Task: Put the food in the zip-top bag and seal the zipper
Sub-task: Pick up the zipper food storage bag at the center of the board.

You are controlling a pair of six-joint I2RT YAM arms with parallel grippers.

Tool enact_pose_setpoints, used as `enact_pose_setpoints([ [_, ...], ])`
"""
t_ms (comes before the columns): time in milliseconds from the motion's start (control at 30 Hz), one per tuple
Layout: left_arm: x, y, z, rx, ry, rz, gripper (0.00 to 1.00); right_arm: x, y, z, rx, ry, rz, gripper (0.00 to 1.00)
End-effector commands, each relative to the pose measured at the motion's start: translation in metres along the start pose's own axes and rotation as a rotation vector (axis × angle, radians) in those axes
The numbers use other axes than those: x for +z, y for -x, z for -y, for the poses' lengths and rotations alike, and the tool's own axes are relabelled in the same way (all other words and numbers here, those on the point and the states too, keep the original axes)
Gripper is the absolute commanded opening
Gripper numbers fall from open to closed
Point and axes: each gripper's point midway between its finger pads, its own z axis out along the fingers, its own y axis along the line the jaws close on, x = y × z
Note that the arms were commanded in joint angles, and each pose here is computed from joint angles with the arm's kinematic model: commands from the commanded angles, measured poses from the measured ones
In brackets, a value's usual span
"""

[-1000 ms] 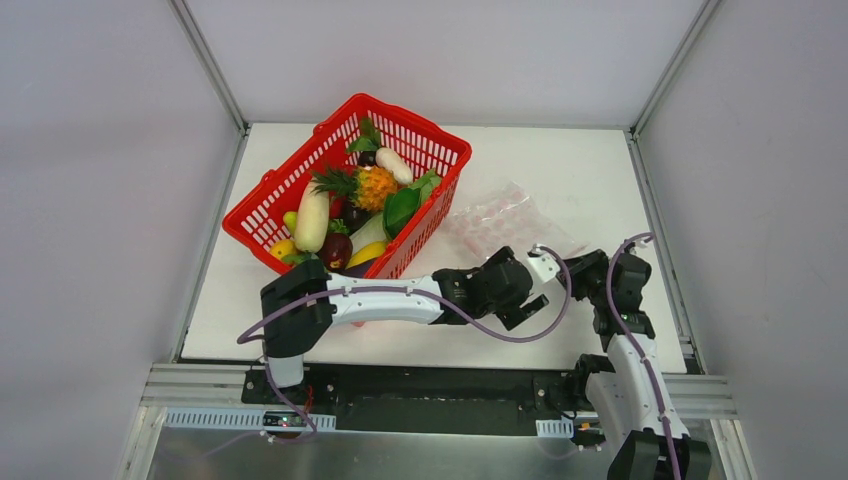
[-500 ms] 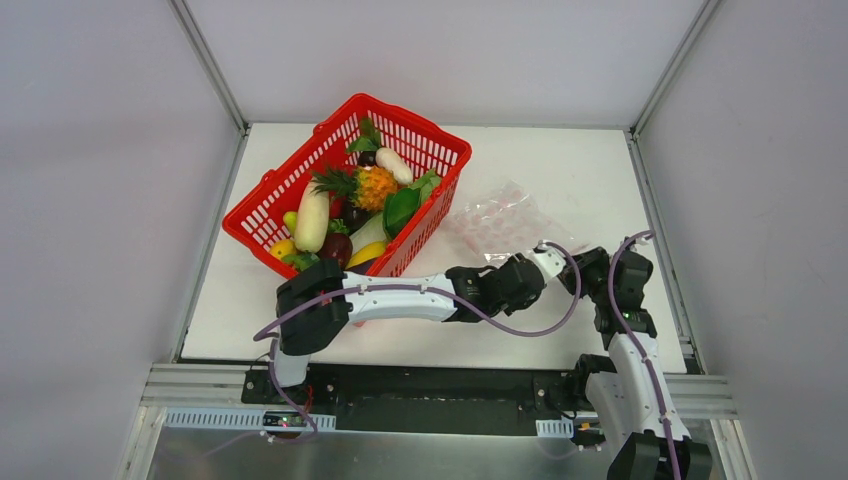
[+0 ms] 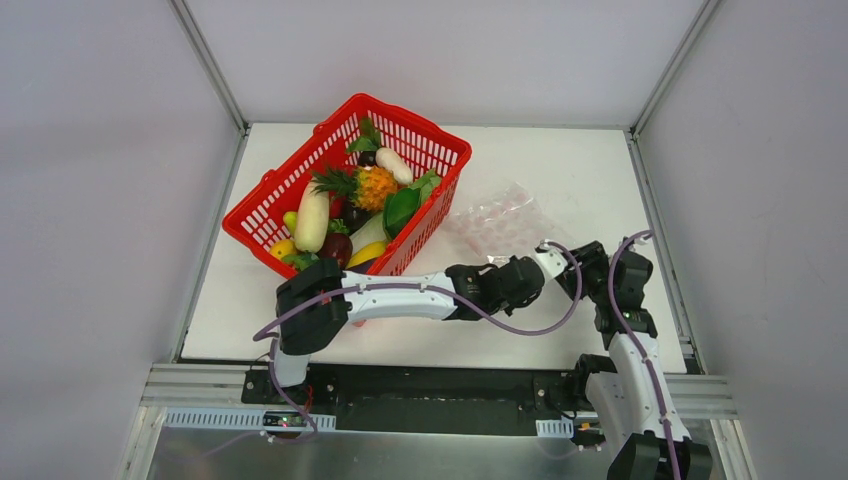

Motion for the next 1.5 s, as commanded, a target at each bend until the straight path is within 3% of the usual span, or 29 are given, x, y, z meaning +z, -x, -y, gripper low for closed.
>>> enact_pose_setpoints([
  [0, -0.016, 0.031, 0.004, -0.048, -0.121, 0.051, 0.00, -0.009, 0.012, -0.026, -0.057, 0.059, 0.018, 0.61],
  [167, -0.027, 0.044, -0.004, -0.204, -0.270, 0.063, 0.00, -0.017, 0.010, -0.037, -0.123, 0.083, -0.006, 0.75],
  [500, -0.055, 0.063, -0.029, -0.300, -0.316, 0.077, 0.00, -0.041, 0.017, -0.058, -0.205, 0.113, 0.034, 0.75],
  [600, -0.064, 0.065, -0.029, -0.313, -0.349, 0.078, 0.00, -0.045, 0.021, -0.059, -0.201, 0.113, 0.068, 0.72],
  [667, -0.070, 0.066, -0.030, -0.310, -0.354, 0.079, 0.00, -0.047, 0.021, -0.061, -0.210, 0.129, 0.076, 0.60],
  [867, -0.080, 0.064, -0.035, -0.304, -0.354, 0.066, 0.00, -0.063, 0.010, -0.092, -0.263, 0.335, 0.076, 0.49],
  [1167, -0.091, 0.062, -0.035, -0.289, -0.377, 0.055, 0.00, -0.053, 0.015, -0.079, -0.213, 0.274, 0.096, 0.48],
  [1467, -0.088, 0.071, -0.050, -0.385, -0.344, 0.079, 0.00, -0.054, 0.022, -0.074, -0.192, 0.236, 0.140, 0.46],
])
